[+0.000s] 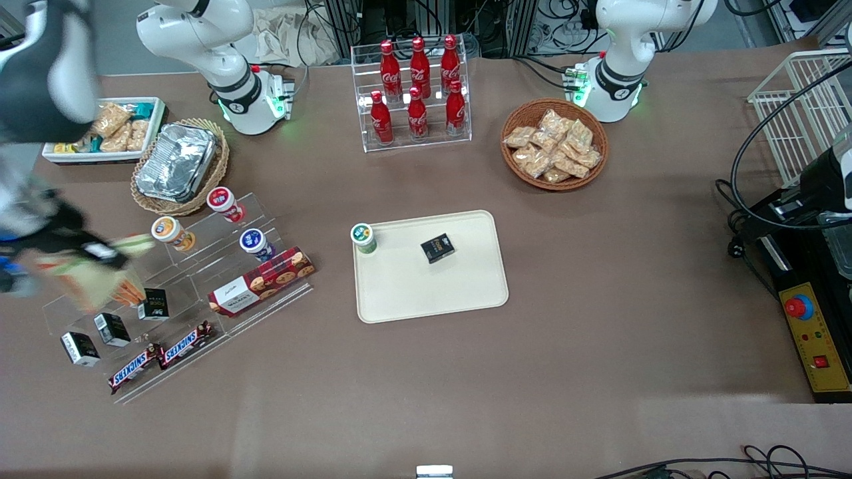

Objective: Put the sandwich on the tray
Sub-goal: 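Lift the sandwich and carry it over the cream tray, then lower the sandwich onto the tray beside the black box and open the gripper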

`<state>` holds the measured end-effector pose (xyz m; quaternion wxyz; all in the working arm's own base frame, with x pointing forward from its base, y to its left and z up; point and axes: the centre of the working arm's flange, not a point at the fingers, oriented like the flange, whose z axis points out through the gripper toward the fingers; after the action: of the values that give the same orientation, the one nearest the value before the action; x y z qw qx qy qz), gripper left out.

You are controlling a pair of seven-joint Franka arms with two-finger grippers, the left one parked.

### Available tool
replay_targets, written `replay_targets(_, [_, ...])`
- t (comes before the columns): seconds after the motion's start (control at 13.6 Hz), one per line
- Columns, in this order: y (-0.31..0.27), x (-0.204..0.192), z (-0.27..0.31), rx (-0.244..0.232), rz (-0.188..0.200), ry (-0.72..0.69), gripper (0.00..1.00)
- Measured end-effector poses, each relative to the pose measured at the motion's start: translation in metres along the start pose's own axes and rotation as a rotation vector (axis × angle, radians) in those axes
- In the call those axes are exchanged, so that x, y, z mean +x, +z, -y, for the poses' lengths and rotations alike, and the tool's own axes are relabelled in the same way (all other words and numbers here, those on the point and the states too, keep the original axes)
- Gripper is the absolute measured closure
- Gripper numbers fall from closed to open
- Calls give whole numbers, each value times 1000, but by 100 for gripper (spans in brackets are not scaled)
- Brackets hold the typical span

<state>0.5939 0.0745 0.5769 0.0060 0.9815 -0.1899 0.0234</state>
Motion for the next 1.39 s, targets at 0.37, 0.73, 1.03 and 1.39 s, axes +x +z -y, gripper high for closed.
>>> replay_targets(0.37, [23,-102,163,7,-23,-298,79])
replay_targets(0.73, [94,-165,259,-14,-55,-495,79])
replay_targets(1.03, [157,-165,281,-62,-55,-794,79])
replay_targets(1.39, [216,-164,305,-70,-117,-1086,79])
